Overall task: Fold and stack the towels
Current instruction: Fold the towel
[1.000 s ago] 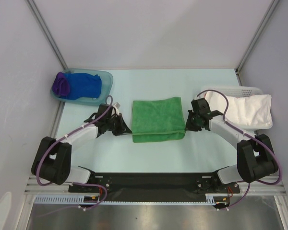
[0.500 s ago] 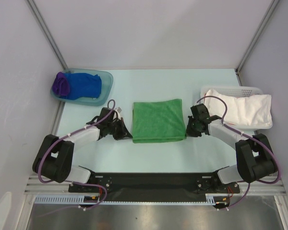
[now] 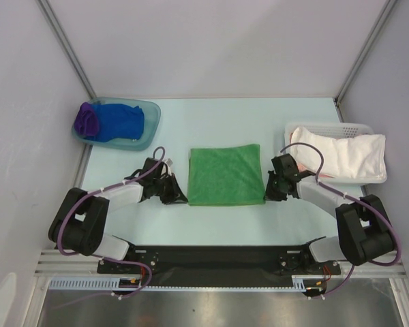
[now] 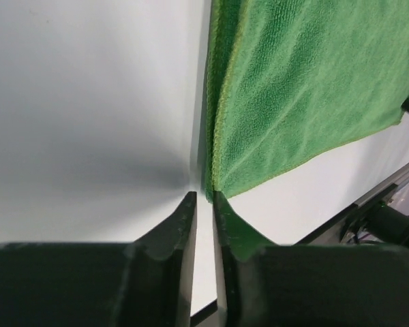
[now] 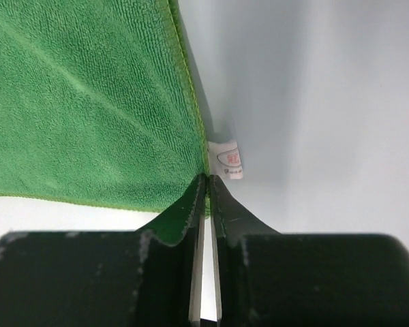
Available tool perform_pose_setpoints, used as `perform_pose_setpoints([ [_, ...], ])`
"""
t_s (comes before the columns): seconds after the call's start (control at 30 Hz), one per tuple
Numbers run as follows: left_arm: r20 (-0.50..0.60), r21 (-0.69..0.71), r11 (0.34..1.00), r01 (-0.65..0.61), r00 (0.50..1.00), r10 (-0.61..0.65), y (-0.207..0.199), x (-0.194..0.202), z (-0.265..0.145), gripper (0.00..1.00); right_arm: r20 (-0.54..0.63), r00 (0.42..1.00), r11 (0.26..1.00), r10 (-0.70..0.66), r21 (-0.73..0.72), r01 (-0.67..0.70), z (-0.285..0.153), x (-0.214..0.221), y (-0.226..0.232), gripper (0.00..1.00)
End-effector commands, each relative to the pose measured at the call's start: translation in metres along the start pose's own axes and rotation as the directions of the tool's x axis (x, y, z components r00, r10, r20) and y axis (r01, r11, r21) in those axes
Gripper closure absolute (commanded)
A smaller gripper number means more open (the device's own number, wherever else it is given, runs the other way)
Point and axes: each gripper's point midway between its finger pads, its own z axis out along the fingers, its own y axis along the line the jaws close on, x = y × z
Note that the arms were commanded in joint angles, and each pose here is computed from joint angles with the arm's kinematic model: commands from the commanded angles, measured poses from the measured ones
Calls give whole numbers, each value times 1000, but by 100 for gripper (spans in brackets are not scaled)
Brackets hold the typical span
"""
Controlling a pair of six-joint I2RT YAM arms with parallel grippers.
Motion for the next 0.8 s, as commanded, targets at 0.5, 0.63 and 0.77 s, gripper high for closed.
perform_pose_setpoints([
  [0.5,250,-123,987,-103,959,132,-58,-150,-19,51,263,965,1000,4,-14,0,-10,-153,50,53],
  [0.63,308,-164,983,-83,942,131,-53,-204,-6,51,289,957,999,22,20,-29,11,-193,47,53],
  [0.77,276,-142,987,-68,955,105,-47,-220,15,48,283,959,998,36,32,-47,30,-216,46,52],
])
